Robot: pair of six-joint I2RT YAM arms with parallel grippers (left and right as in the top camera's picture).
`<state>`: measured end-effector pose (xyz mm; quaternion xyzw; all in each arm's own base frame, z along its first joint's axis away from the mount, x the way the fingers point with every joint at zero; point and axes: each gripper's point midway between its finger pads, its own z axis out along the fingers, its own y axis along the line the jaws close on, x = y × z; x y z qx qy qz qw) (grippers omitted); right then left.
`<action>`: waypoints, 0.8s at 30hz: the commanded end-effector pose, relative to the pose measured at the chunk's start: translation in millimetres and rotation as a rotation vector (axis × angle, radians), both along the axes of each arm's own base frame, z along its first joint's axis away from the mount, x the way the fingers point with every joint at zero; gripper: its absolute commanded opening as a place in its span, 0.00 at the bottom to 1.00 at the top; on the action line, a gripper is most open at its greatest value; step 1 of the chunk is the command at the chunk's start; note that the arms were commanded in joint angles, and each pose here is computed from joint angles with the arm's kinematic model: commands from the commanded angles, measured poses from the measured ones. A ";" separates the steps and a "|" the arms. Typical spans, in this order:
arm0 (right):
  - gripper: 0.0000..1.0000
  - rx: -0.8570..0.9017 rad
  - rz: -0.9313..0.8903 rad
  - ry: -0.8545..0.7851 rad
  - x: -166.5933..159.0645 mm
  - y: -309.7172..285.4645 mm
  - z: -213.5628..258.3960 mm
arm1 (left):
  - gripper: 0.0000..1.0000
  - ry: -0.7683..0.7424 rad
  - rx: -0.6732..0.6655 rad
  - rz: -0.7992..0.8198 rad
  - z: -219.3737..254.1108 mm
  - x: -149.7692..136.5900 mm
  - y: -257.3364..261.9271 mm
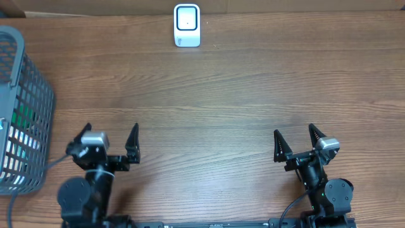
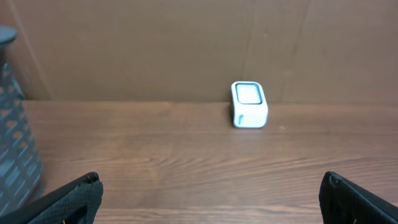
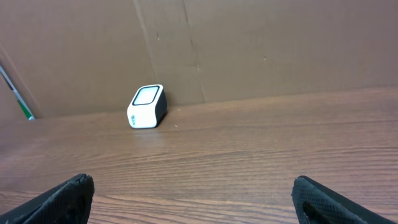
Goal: Scan the item barcode
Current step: 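Move the left gripper left and down into the grey basket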
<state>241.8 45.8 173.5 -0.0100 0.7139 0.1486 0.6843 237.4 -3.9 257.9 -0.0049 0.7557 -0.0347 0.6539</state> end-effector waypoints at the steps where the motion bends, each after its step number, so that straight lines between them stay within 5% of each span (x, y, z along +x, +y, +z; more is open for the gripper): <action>1: 1.00 -0.003 -0.008 -0.004 0.4 -1.2 -1.9 | 1.00 0.029 0.002 -0.085 37.2 6.1 -14.4; 15: 1.00 -0.003 -0.008 -0.003 0.4 -1.2 -2.0 | 1.00 0.394 -0.055 -0.147 136.8 45.5 -23.6; 21: 1.00 -0.003 -0.008 -0.003 0.4 -1.2 -2.0 | 1.00 0.432 -0.020 -0.175 138.0 70.1 -24.1; 24: 1.00 -0.003 -0.008 -0.003 0.4 -1.2 -2.0 | 0.92 0.446 -0.033 -0.128 136.1 79.9 -12.7</action>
